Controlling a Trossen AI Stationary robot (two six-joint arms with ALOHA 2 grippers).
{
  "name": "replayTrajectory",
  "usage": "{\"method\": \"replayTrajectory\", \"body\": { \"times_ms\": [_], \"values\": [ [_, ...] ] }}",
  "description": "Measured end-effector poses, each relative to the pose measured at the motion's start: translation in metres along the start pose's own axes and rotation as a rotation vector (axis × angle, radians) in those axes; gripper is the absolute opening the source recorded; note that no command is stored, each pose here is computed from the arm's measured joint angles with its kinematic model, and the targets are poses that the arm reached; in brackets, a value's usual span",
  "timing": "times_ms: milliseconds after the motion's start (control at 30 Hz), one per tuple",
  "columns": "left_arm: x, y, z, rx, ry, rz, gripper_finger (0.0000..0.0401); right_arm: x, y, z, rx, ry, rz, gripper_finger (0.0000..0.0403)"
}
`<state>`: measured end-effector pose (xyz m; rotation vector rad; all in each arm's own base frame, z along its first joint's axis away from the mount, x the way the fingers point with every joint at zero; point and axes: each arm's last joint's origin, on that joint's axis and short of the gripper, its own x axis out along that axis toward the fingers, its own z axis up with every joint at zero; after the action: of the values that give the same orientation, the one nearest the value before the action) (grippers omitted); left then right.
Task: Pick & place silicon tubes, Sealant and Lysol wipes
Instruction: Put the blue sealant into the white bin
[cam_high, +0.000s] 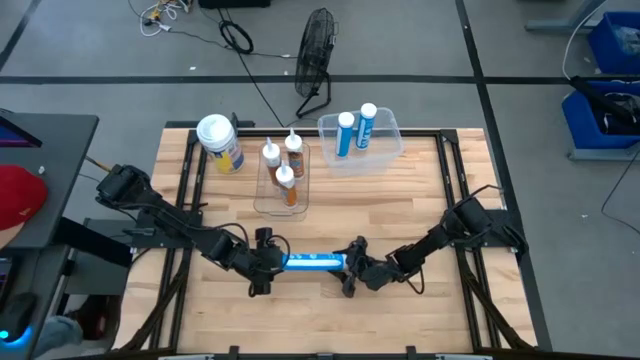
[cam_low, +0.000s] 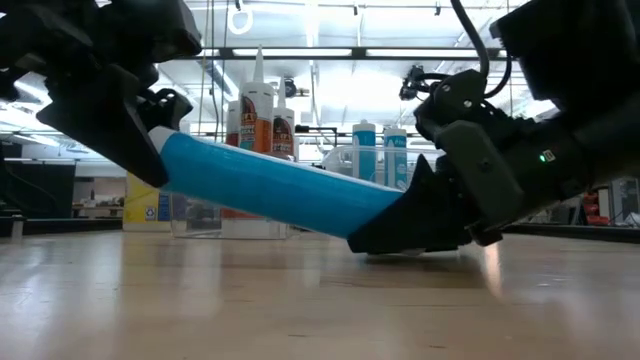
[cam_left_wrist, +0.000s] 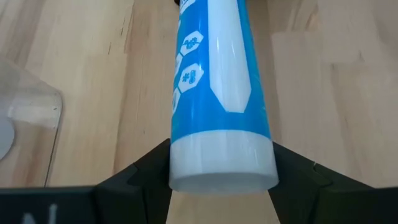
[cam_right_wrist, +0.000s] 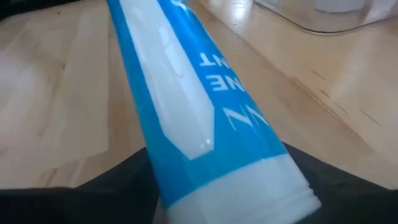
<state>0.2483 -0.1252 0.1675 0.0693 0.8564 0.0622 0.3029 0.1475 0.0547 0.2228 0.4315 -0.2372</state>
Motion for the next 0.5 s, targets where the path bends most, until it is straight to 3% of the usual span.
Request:
{"method": "replayTrajectory", "body": {
  "times_ms": [300,500],
  "values": [
    [0.000,-0.001,0.000,0.000,0.005,-0.023,0.0218,-0.009,0.004,0.017,-0.023,0.065,0.095,0.0228],
    [0.000,0.000,0.000,-0.007,0.002,-0.001,0.0235,-0.019,0.005,0.032,-0.041,0.073,0.089,0.0221]
  ]
}}
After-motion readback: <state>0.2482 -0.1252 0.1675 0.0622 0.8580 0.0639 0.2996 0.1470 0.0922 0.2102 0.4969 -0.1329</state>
